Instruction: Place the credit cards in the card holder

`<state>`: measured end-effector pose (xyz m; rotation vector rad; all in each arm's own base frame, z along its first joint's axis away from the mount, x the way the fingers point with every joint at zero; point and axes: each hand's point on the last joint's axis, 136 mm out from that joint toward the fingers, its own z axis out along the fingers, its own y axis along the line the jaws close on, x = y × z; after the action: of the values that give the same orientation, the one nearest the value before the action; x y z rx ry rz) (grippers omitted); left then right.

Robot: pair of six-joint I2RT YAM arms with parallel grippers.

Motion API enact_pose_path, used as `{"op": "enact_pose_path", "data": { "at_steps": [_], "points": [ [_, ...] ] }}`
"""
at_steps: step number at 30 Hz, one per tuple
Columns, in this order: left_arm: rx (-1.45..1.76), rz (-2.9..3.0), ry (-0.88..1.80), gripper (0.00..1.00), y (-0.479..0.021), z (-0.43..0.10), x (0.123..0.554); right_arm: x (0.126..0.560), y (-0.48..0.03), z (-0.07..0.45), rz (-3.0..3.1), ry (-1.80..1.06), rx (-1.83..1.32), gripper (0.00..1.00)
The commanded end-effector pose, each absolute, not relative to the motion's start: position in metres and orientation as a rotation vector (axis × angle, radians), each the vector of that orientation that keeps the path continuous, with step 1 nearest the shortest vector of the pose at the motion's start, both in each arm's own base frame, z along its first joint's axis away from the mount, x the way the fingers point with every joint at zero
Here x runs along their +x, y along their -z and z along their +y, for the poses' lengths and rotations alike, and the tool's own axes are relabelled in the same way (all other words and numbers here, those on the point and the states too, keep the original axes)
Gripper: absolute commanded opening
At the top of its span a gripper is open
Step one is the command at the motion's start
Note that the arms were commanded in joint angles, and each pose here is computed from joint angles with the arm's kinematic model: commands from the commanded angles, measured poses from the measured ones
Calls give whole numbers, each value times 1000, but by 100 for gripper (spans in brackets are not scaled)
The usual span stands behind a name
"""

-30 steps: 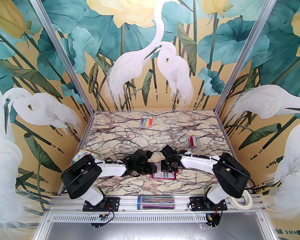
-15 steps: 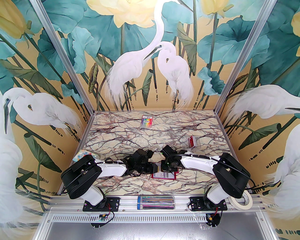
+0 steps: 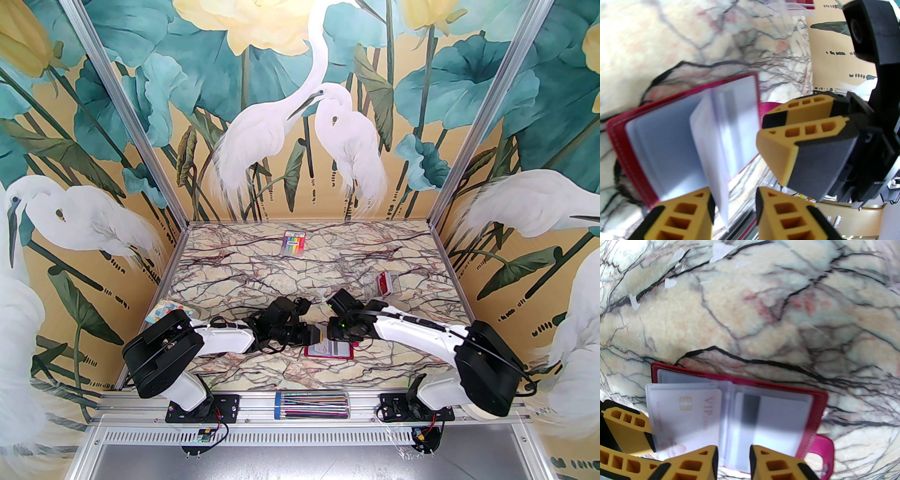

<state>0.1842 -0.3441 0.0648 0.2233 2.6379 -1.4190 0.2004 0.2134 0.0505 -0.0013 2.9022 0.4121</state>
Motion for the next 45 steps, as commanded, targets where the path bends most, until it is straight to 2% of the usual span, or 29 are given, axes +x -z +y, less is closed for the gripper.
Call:
{"op": "enact_pose_path", "data": {
  "at_steps": [1, 20, 31, 39, 45],
  "points": [
    [255, 2587, 1484, 35, -82, -358, 187, 198, -49, 190, 2902, -317, 46, 29],
    [326, 2600, 1502, 35, -81, -391, 187, 199, -68, 136, 2825, -310, 219, 33],
    [326, 2622, 1503, 35, -72, -397, 189, 198, -75, 126, 2796, -325, 250, 36],
    [334, 2616, 1447, 35, -74, -388, 189, 201, -78, 133, 2790, -365, 228, 37],
    [289, 2603, 1353, 35, -76, -358, 195, 208, -84, 135, 2763, -380, 199, 39]
  ]
}}
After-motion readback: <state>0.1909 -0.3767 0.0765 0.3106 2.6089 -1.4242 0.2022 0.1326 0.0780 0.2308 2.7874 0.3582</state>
